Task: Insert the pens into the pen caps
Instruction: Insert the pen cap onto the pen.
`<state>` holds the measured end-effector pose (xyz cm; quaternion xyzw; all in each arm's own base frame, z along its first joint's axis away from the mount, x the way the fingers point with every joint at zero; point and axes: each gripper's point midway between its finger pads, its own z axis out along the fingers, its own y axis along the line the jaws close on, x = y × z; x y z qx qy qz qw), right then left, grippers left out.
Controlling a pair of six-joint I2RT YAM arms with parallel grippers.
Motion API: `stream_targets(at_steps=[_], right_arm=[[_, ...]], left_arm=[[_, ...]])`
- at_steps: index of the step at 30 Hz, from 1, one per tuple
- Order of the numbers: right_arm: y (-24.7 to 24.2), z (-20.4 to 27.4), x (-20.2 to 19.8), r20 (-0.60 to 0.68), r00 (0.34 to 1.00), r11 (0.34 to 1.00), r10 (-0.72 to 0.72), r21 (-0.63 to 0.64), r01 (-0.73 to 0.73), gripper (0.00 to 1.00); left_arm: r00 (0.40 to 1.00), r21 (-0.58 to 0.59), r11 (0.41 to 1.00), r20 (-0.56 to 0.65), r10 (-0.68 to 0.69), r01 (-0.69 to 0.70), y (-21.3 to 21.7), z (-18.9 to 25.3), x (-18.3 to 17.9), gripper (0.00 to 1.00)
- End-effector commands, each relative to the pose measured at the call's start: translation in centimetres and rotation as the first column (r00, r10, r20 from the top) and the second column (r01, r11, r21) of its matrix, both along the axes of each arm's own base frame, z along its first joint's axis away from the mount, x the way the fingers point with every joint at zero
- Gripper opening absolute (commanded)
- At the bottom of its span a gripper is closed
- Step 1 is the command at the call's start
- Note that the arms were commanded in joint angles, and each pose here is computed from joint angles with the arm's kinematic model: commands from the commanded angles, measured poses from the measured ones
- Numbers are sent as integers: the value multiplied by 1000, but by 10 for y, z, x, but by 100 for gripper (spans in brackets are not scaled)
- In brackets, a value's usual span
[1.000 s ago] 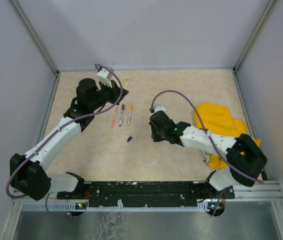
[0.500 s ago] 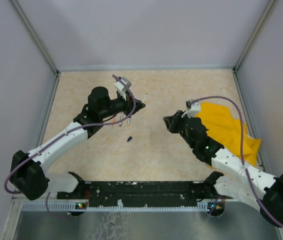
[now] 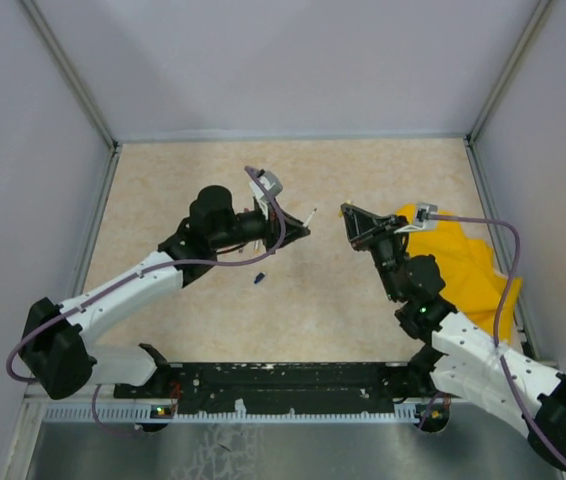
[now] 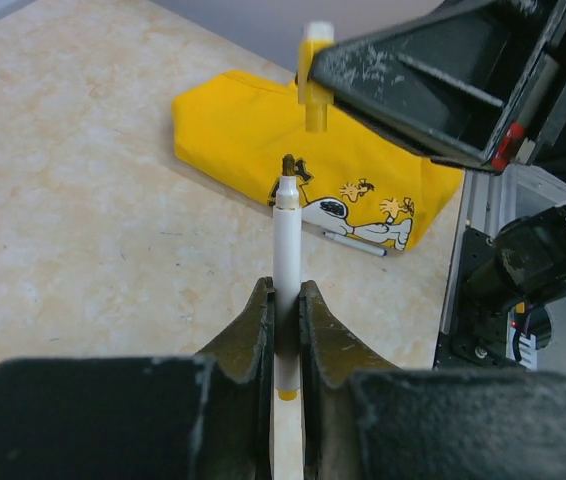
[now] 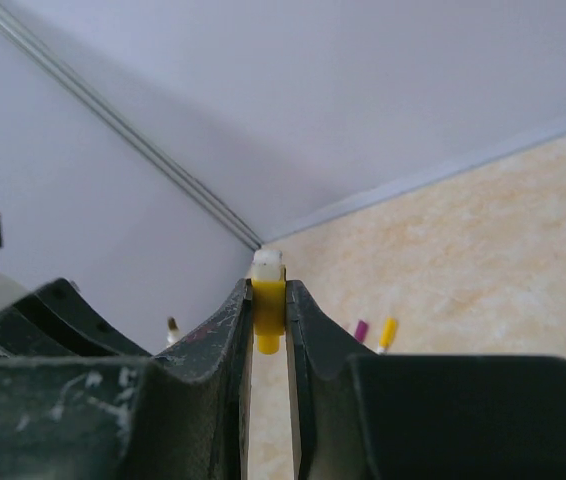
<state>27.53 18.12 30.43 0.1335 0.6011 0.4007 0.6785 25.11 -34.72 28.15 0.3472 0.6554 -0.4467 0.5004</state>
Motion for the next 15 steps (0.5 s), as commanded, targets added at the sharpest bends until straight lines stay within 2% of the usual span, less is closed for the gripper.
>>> stream_targets(at_steps=[1,6,15], right_arm=[[-12,59,-11,199,980,986,-32,164,-1,0],[-4,79,-19,301,953,978,13,194,-75,0],[15,91,-22,376,923,961,86,213,-176,0]], left_arm=[[998,-39,998,32,-56,57,-7,10,-11,0],[996,-46,995,27,-84,85,-9,10,-16,0],[994,-50,993,39,-104,106,-10,11,-20,0]])
